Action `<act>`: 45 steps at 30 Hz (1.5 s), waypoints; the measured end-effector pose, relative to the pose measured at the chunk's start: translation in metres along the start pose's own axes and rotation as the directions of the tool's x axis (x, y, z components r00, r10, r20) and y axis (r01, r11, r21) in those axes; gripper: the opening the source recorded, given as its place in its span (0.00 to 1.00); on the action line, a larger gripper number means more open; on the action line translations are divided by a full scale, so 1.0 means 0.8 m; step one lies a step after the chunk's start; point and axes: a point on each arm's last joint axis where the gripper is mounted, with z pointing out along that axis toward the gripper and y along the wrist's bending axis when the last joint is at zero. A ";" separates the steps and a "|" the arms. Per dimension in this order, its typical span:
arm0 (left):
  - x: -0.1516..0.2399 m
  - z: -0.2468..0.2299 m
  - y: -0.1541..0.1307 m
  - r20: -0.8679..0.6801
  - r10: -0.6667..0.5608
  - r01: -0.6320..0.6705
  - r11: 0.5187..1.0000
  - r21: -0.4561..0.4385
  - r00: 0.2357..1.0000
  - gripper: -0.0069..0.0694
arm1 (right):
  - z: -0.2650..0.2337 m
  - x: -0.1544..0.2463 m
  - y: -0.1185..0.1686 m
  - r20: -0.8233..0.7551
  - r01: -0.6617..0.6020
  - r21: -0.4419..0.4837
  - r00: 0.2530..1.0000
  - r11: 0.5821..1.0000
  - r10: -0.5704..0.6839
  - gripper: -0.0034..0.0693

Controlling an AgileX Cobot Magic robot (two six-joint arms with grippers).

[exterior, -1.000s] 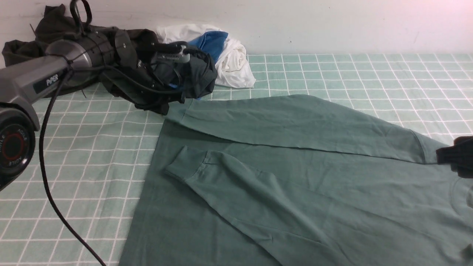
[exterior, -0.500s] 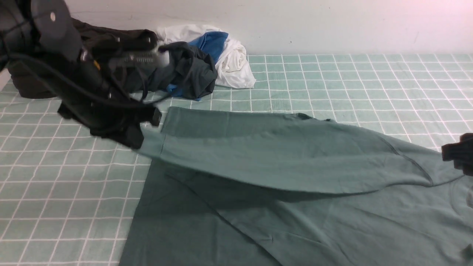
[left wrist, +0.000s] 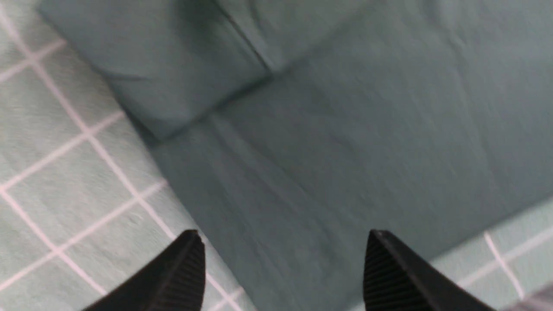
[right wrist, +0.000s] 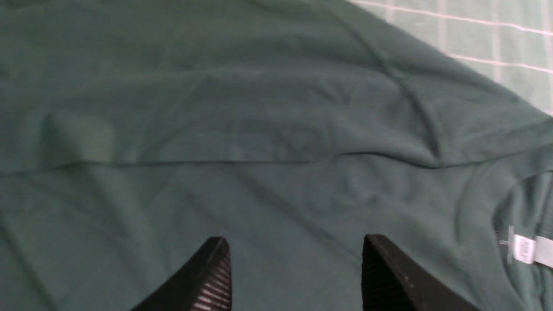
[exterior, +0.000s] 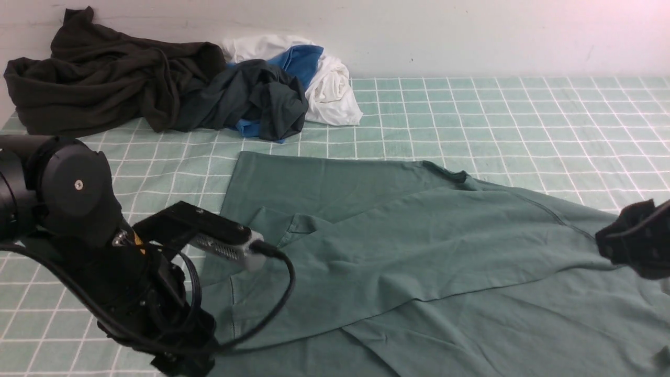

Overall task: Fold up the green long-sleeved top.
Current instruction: Use the left arm to drag and drop the cuff onto the cuff closest to the left arm, then use both arms simultaneously to clamp the lower edge of the clothing fabric

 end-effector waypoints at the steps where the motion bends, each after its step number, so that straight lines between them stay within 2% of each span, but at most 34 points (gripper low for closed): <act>1: 0.004 -0.002 -0.009 -0.026 0.060 -0.060 0.998 0.002 0.998 0.70 | -0.007 0.005 0.009 -0.019 0.037 -0.034 0.999 0.999 -0.038 0.58; 2: 0.010 0.001 -0.022 -0.075 0.135 -0.135 0.991 0.010 0.988 0.71 | -0.018 0.014 0.019 -0.037 0.080 -0.077 0.996 0.994 -0.083 0.58; 3: 0.010 0.001 -0.023 -0.076 0.146 -0.146 0.989 0.009 0.986 0.71 | -0.018 0.015 0.020 -0.044 0.086 -0.085 0.995 0.993 -0.090 0.58; 4: 0.019 0.011 -0.034 -0.125 0.227 -0.228 0.974 0.012 0.966 0.71 | -0.030 0.026 0.029 -0.073 0.127 -0.134 0.988 0.983 -0.137 0.58; 7: 0.034 0.036 -0.047 -0.167 0.357 -0.359 0.933 0.020 0.919 0.71 | -0.043 0.039 0.038 -0.107 0.165 -0.182 0.977 0.969 -0.186 0.58; 15: 0.065 0.094 -0.061 -0.183 0.614 -0.616 0.786 0.054 0.768 0.71 | -0.049 0.042 0.038 -0.098 0.178 -0.191 0.975 0.965 -0.200 0.58; 20: 0.062 0.105 -0.057 -0.129 0.670 -0.678 0.734 -0.035 0.731 0.67 | -0.049 0.042 0.038 -0.099 0.182 -0.188 0.974 0.965 -0.203 0.58; 22: 0.061 0.106 -0.055 -0.121 0.671 -0.680 0.731 -0.053 0.731 0.64 | -0.049 0.042 0.038 -0.098 0.186 -0.188 0.973 0.964 -0.207 0.58; 28: 0.063 0.110 -0.055 -0.145 0.651 -0.661 0.749 -0.035 0.745 0.38 | -0.049 0.042 0.038 -0.095 0.202 -0.189 0.970 0.961 -0.223 0.58; 29: 0.063 0.110 -0.055 -0.149 0.649 -0.659 0.751 -0.031 0.746 0.37 | -0.049 0.042 0.038 -0.095 0.202 -0.189 0.970 0.961 -0.223 0.58; 34: 0.066 0.109 -0.056 -0.164 0.617 -0.627 0.779 -0.014 0.770 0.12 | -0.049 0.042 0.037 -0.095 0.204 -0.185 0.970 0.961 -0.225 0.58; 40: 0.061 0.086 -0.058 -0.173 0.572 -0.582 0.813 -0.010 0.802 0.09 | -0.049 0.044 0.034 -0.103 0.259 -0.164 0.955 0.952 -0.278 0.58; 42: 0.059 0.068 -0.053 -0.176 0.523 -0.534 0.846 -0.016 0.834 0.09 | -0.047 0.043 0.034 -0.100 0.330 -0.172 0.932 0.928 -0.349 0.58; 43: 0.060 0.066 -0.053 -0.176 0.520 -0.531 0.847 -0.017 0.836 0.09 | -0.046 0.043 0.034 -0.101 0.330 -0.173 0.932 0.928 -0.349 0.58; 45: 0.065 0.054 -0.045 -0.180 0.478 -0.489 0.872 -0.021 0.860 0.09 | -0.040 0.043 0.037 -0.103 0.417 -0.198 0.891 0.887 -0.442 0.58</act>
